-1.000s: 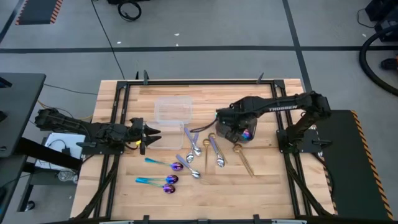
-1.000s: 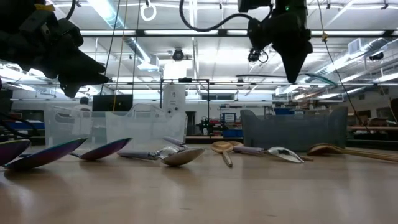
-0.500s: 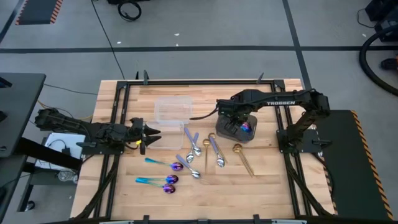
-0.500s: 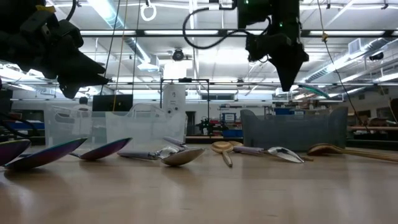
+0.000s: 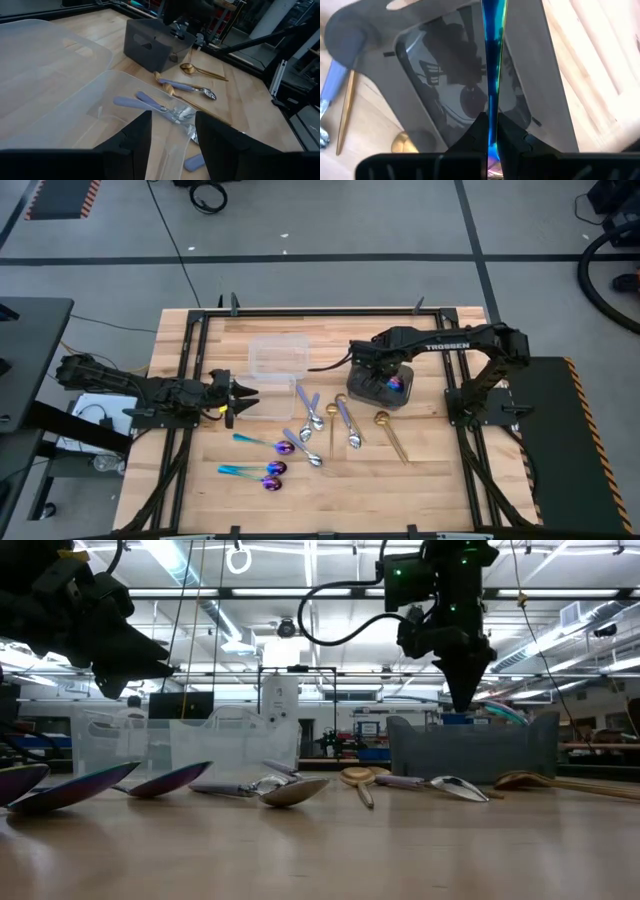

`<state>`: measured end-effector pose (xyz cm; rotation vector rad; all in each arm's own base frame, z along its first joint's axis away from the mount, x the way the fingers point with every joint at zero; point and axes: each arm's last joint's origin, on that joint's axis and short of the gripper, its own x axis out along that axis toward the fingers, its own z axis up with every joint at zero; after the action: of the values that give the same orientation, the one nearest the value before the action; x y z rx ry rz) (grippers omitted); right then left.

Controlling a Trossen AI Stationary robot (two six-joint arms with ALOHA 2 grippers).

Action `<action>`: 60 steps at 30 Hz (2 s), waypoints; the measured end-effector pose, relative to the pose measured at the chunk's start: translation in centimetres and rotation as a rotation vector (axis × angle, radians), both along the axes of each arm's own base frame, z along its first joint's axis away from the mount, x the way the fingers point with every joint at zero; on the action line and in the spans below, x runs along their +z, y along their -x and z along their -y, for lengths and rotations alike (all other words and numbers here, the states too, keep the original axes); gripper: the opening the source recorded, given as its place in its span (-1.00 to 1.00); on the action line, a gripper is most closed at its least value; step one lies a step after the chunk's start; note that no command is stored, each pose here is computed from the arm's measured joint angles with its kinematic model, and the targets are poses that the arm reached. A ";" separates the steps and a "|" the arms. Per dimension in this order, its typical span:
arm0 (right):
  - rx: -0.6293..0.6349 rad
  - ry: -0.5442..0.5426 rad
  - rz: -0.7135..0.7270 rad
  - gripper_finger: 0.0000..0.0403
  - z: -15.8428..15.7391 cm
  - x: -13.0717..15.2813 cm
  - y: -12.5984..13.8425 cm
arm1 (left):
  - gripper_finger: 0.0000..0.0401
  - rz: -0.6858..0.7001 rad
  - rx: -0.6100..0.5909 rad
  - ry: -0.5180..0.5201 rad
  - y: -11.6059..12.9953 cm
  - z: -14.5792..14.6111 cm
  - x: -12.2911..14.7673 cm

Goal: Sort silverware by color (type)
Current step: Put the purple spoon into the black bin

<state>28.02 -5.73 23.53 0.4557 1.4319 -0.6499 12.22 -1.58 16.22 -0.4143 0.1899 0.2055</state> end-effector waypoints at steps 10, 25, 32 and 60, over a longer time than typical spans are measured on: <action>-0.029 -0.036 -0.035 -0.88 0.1 -1.9 0.8 | -0.20 -0.015 0.000 -0.003 0.0 0.0 -0.1; -0.077 -0.087 -0.035 -0.82 0.3 -3.2 1.3 | -0.20 -0.014 0.000 -0.002 0.0 0.0 -0.1; -0.062 -0.090 -0.036 -0.75 0.6 -3.2 1.3 | -0.20 -0.014 0.000 -0.002 0.0 0.0 -0.1; 0.072 0.061 0.171 -0.32 -4.1 2.1 -2.3 | -0.20 -0.021 -0.084 0.038 0.0 0.7 0.8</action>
<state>30.29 -1.60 25.67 0.4002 1.2581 -0.5809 12.21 -2.30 17.07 -0.4407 0.2318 0.1235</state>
